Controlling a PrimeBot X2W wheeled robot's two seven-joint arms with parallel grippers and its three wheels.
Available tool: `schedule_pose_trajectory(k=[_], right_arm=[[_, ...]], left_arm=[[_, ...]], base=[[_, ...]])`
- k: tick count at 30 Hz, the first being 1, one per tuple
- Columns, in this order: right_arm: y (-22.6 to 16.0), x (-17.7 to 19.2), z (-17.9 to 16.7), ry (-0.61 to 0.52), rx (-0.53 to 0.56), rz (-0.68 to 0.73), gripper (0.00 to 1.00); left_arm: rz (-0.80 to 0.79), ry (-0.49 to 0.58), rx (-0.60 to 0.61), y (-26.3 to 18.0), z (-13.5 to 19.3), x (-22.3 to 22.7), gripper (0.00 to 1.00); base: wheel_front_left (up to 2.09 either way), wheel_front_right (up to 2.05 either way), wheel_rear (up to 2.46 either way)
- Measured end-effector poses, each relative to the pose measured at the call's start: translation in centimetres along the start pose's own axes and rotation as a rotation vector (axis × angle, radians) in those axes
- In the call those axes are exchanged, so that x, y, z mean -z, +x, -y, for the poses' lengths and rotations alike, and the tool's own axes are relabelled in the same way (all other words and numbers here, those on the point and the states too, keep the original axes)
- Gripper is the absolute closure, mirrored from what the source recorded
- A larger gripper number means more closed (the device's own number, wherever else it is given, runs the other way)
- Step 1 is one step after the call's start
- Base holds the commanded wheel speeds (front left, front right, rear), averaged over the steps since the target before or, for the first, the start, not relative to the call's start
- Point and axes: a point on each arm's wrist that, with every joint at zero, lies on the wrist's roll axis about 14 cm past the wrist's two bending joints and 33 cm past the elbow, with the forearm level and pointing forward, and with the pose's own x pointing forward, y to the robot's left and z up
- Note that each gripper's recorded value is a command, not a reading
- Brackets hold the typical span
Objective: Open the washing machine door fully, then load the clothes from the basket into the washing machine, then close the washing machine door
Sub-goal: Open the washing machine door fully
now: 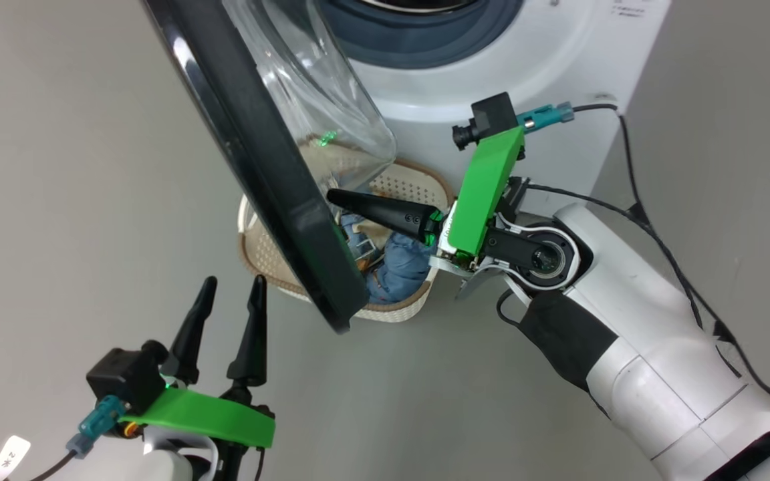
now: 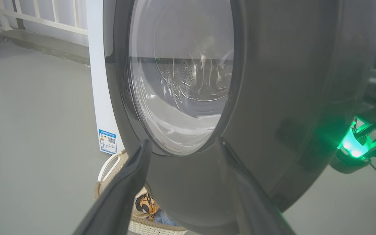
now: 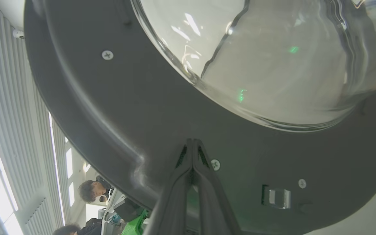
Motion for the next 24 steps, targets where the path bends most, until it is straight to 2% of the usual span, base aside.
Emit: schedule_pose_trajectory(k=[1,2,3,4,5,6,15,24], right_arm=[[-0.2,-0.2,0.2,-0.010,0.014,0.013,0.85],[-0.5,-0.3,0.2,-0.014,0.022,0.026,0.75],[-0.8,-0.5,0.4,-0.018,0.031,0.042,0.75],[-1.1,-0.6,0.7,-0.019,0.042,0.057,0.52],[-1.5,-0.7,1.0,-0.019,0.054,0.070,0.13],[-2.0,-0.8,1.3,-0.026,0.071,0.084,0.00],[-7.1,-2.7,4.1,-0.048,0.196,0.277,0.00],[-12.9,-1.7,6.4,-0.084,0.322,0.415,0.00]], left_arm=[[0.002,0.000,0.003,0.0,0.1,-0.1,0.00],[0.004,0.001,0.006,0.0,0.1,-0.1,0.00],[0.005,0.001,0.006,0.0,0.0,-0.2,0.00],[0.004,0.001,0.006,-0.1,0.0,-0.2,0.00],[0.001,0.002,0.005,-0.2,-0.1,-0.1,0.00],[-0.004,0.003,0.005,-0.3,-0.2,0.0,0.00],[-0.005,0.020,0.029,-0.8,-0.4,-0.2,0.00],[-0.028,0.029,0.028,-2.3,-1.0,0.4,0.00]], base=[[0.00,0.00,0.00],[0.00,0.00,0.00],[0.00,0.00,0.00],[0.00,0.00,0.00],[0.00,0.00,0.00],[0.00,0.00,0.00],[0.00,0.00,0.00],[0.00,0.00,0.00]])
